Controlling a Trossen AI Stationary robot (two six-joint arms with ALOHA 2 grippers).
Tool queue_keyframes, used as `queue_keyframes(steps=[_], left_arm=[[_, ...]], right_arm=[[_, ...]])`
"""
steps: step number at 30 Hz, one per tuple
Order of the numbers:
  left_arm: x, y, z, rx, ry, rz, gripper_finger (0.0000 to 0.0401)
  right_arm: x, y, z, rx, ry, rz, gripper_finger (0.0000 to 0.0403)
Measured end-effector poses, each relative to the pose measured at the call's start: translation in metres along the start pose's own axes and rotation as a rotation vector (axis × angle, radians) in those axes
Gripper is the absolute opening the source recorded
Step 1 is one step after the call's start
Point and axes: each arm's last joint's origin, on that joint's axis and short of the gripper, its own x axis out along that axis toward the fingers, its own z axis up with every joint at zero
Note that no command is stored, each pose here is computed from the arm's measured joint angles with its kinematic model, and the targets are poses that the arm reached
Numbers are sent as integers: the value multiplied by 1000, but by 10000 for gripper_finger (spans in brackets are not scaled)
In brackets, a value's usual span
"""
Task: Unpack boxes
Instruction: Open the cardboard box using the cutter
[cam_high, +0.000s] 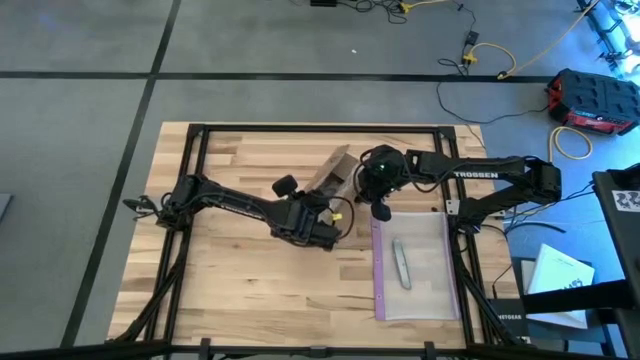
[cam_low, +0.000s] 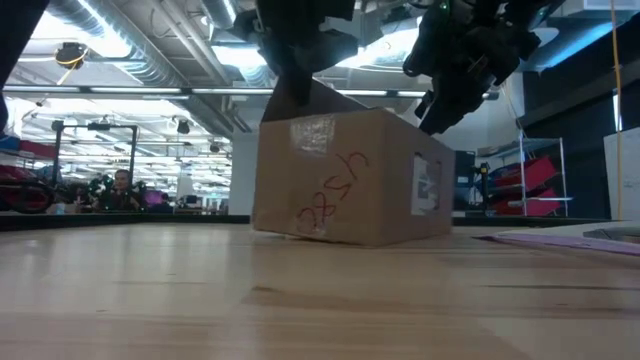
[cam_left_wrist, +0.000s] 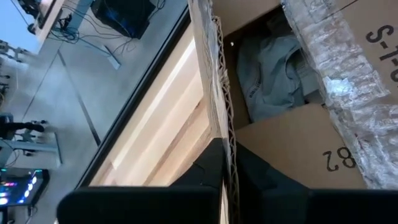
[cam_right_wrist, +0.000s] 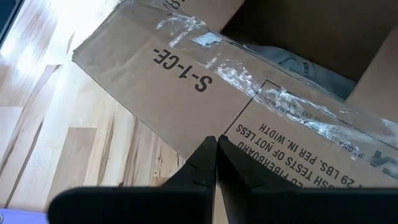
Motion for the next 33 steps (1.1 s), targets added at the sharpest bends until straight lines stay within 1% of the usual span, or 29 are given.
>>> queue_keyframes(steps=[4,8,11,14,20,23,25,29,33], left_arm=[[5,5,1,10,23,16,1],[10,13,6,-21,48,8,1],[12,25,12,-73,81,-33,0],[16,39,18,-118,128,-85,0],[32,63,27,-176,265,-208,0],[40,68,31,-162,287,-244,0],[45,71,31,-142,292,-236,0],[51,74,35,-152,294,-253,0],[51,74,35,-137,292,-262,0]], right_arm=[[0,1,-2,-35,13,39,0],[0,3,-5,-68,37,69,0],[0,3,-5,-88,42,76,0],[1,8,-4,-134,40,90,0],[4,27,0,-242,33,131,0],[3,36,4,-289,49,145,0],[2,41,7,-309,60,150,2],[-10,49,29,-390,9,129,19],[-21,58,44,-473,-3,62,58]])
